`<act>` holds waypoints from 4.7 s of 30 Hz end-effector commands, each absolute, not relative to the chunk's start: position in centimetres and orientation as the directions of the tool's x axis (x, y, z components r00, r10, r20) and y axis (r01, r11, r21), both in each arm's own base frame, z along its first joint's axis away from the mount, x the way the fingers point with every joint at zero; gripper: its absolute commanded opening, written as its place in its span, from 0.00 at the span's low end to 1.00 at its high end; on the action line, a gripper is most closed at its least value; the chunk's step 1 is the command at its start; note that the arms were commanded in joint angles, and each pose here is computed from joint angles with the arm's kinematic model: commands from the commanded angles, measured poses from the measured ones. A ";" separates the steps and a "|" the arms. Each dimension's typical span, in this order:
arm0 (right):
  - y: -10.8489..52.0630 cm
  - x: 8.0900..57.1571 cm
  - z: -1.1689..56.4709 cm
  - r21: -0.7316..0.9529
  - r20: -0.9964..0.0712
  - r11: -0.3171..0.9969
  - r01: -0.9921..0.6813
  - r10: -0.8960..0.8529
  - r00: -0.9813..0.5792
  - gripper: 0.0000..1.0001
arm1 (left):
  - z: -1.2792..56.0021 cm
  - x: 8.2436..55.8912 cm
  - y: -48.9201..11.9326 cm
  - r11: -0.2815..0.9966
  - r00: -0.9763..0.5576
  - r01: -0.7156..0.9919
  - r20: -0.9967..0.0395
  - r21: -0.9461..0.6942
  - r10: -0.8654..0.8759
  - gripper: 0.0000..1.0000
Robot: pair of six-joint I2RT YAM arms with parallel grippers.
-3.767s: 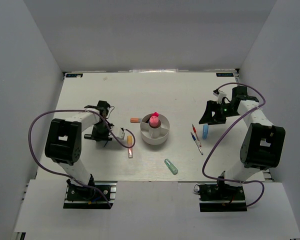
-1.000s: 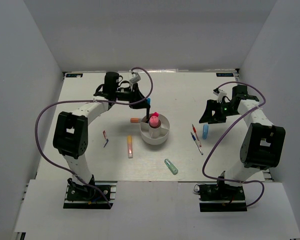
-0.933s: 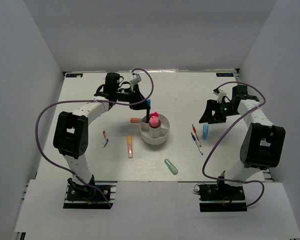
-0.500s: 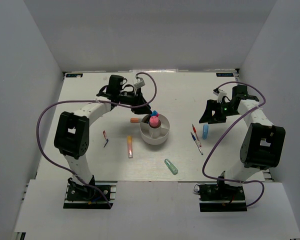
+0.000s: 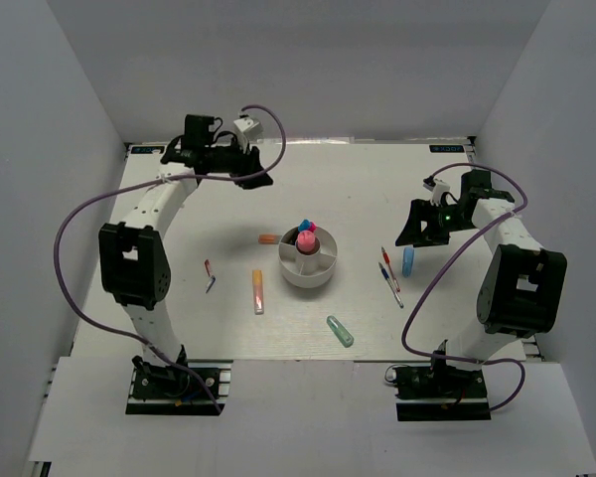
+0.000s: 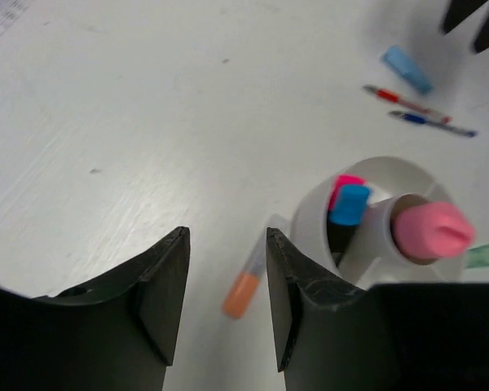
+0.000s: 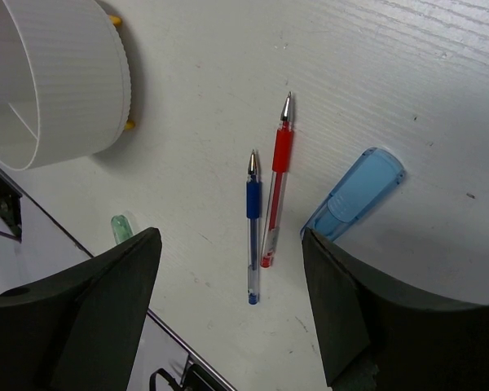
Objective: Sort the stationery into containers
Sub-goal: Place the pen in the storage box, then pick up the pen from the center of the board, then place the pen in the storage box.
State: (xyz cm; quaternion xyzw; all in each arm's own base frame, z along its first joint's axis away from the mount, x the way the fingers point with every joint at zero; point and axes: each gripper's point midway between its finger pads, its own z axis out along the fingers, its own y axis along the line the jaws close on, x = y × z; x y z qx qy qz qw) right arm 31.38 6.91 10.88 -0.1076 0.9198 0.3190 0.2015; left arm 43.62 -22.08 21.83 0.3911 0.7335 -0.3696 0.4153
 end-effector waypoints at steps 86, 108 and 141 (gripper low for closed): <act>8.7 36.0 31.8 -0.323 -0.914 0.693 -0.645 -0.406 0.022 0.71 | 21.1 37.6 -18.8 0.617 -0.589 0.708 -0.768 -0.343 0.250 0.00; 32.2 29.5 29.7 -0.903 -0.318 -0.066 -0.425 -0.565 0.762 0.59 | 23.2 32.9 -20.4 0.602 -0.873 0.386 -0.488 -0.699 -0.007 0.00; 36.4 29.0 29.8 -0.998 -0.039 0.067 0.008 -0.682 0.730 0.62 | 26.1 30.5 -19.8 0.630 -0.767 0.501 -0.642 -0.594 0.005 0.00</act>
